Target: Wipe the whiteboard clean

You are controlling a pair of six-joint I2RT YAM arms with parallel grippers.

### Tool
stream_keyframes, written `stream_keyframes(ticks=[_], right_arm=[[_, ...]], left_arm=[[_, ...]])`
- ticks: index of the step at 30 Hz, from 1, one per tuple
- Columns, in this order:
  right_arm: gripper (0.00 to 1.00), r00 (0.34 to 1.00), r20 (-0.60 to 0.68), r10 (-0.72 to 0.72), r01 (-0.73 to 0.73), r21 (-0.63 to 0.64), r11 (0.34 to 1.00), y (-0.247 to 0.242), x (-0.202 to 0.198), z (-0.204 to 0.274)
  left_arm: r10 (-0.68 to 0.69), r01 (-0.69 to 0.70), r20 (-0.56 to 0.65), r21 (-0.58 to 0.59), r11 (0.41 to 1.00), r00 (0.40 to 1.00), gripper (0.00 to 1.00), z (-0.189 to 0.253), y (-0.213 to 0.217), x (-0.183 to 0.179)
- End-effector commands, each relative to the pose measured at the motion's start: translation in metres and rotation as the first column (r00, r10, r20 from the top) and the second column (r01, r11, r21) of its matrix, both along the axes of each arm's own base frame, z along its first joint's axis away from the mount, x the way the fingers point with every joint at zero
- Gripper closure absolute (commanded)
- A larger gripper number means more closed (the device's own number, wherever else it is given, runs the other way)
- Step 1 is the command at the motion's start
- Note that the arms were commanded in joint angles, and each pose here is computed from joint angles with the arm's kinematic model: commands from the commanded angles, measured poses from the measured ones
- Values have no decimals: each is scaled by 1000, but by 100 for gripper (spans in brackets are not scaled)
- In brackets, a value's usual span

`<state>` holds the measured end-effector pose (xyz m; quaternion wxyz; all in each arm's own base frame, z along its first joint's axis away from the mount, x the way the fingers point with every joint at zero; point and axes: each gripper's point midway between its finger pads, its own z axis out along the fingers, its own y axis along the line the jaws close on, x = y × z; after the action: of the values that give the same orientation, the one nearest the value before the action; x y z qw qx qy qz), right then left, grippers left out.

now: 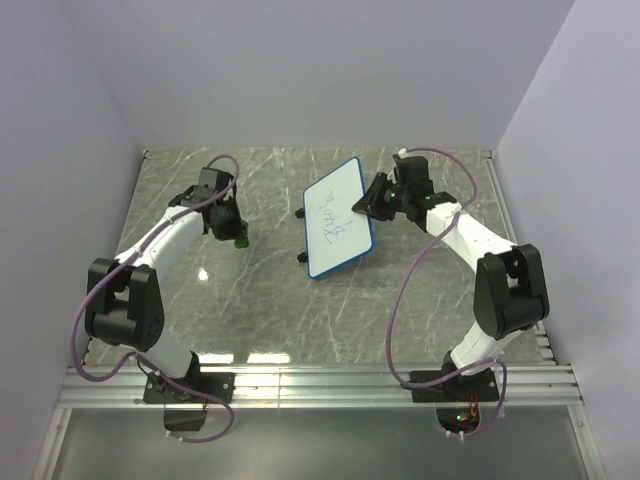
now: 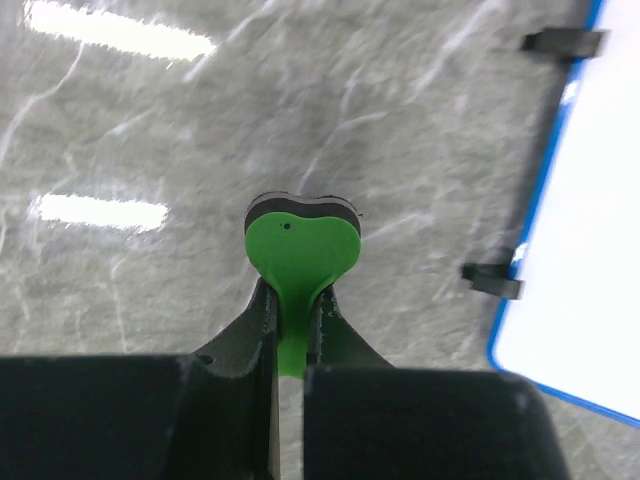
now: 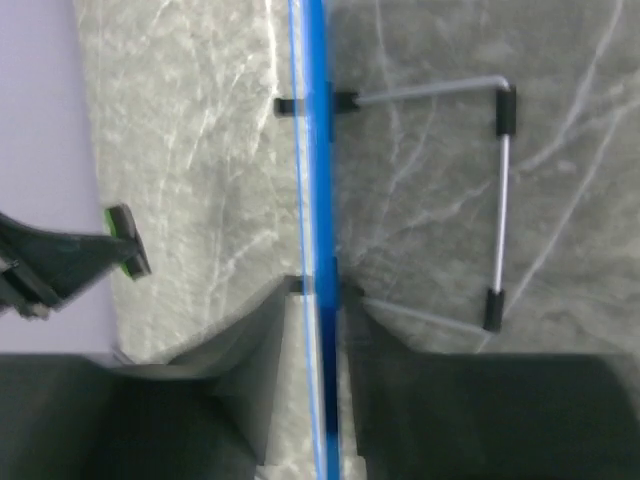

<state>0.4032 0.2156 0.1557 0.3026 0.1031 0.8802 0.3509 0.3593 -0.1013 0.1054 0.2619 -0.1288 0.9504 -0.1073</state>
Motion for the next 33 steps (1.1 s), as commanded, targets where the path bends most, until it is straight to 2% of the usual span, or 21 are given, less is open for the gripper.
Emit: stream_keyframes(ticks=[1,3,4,10,14,17,19,20,22,23,33], right_arm=[[58,995,-80,52,-58,-79,995,2,-19,-8],[36,997,-56,46,-52,-102,993,0,-17,0],[34,997,-54,50,-55,-103,993,0,-18,2],[35,1000,-20,15,-17,-138,990,-6,-16,19],[39,1000,12,1,1,-150,989,-11,-18,31],[47,1000,25,-16,20,-161,987,-16,-19,36],[62,1000,19,-16,18,-166,986,-17,-20,34],[77,1000,12,-14,16,-165,986,-16,-20,32],[89,1000,1,-9,9,-163,987,-15,-21,28],[99,1000,-7,-8,6,-161,987,-14,-22,26],[100,999,-48,18,-25,-159,987,-12,-31,9]], left_arm=[[-48,54,118,-56,997,992,100,33,-14,23],[-75,87,141,-78,993,987,100,38,-21,26],[-87,102,153,-89,991,984,100,42,-25,29],[-251,281,216,-121,952,944,100,53,-72,34],[-351,401,266,-164,901,898,100,65,-114,28],[-419,486,306,-186,854,855,100,75,-143,22],[-455,529,321,-202,824,831,100,76,-159,19],[-474,548,316,-213,809,822,100,73,-169,15],[-500,582,333,-226,781,800,100,78,-183,14],[-517,597,328,-227,769,791,100,75,-192,10],[-591,712,406,-291,639,697,100,111,-250,10]])
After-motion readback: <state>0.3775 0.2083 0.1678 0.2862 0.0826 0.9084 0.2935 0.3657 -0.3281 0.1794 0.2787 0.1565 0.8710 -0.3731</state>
